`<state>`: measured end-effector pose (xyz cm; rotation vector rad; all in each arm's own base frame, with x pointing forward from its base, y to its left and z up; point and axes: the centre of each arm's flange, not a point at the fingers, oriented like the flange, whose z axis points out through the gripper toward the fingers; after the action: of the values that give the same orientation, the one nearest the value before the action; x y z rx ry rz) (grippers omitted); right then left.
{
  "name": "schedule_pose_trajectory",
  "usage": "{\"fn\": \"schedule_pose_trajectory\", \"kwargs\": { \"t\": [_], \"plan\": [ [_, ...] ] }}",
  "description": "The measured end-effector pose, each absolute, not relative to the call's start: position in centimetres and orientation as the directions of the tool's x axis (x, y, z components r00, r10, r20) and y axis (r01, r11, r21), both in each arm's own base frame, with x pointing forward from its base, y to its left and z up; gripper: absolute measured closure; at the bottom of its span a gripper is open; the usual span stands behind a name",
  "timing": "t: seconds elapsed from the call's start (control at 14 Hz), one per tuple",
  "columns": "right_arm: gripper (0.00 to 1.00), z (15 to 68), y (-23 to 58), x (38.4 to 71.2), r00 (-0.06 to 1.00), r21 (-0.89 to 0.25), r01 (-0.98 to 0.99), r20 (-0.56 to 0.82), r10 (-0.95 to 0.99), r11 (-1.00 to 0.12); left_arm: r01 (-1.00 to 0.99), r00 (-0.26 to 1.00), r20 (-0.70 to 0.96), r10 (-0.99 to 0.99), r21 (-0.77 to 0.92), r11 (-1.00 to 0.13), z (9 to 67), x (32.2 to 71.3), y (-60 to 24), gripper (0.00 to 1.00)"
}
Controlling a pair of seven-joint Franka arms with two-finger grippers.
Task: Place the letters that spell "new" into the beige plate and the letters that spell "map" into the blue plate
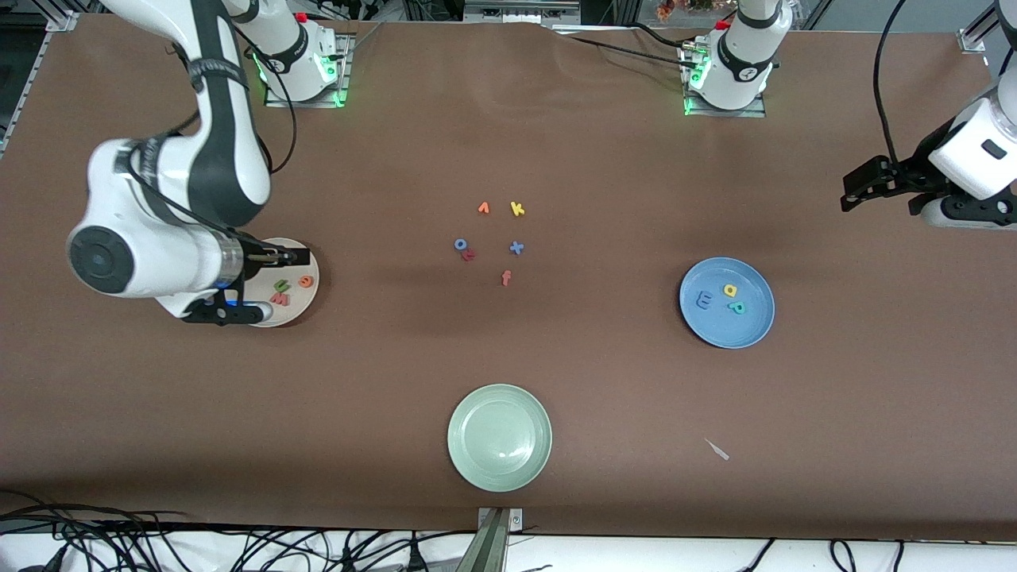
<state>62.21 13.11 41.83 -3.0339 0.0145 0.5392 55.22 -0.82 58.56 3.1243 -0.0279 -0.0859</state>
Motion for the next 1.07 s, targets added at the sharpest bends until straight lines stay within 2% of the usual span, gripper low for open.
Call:
{"fn": "schedule_pose_trajectory", "kwargs": {
  "t": [0.14,0.36,0.71,0.93,1.07],
  "plan": [
    [0.00,44.7,12.6,61.8,0.949,-0.074,-0.014,-0.317,0.010,-0.997,-0.017,0.998,-0.058,-0.018,0.017,-1.000,58.5,55.2,-0.8,0.00],
    [0.00,46.0,13.6,61.2,0.952,-0.073,0.015,-0.305,0.037,-0.997,-0.021,0.998,-0.062,-0.022,0.017,-1.000,58.5,55.1,-1.0,0.00],
    [0.00,48.6,15.5,60.4,0.958,-0.007,0.119,-0.263,0.117,-0.993,-0.029,0.998,-0.062,-0.030,0.018,-0.999,58.6,55.1,-1.5,0.00],
    [0.00,52.5,14.9,59.3,0.964,0.025,0.183,-0.202,0.175,-0.983,-0.037,0.997,-0.062,-0.038,0.018,-0.999,58.6,55.1,-1.9,0.00],
    [0.00,55.5,12.3,58.7,0.977,0.025,0.156,-0.154,0.150,-0.987,-0.038,0.997,-0.061,-0.039,0.018,-0.999,58.6,55.1,-2.0,0.00]
  ]
}}
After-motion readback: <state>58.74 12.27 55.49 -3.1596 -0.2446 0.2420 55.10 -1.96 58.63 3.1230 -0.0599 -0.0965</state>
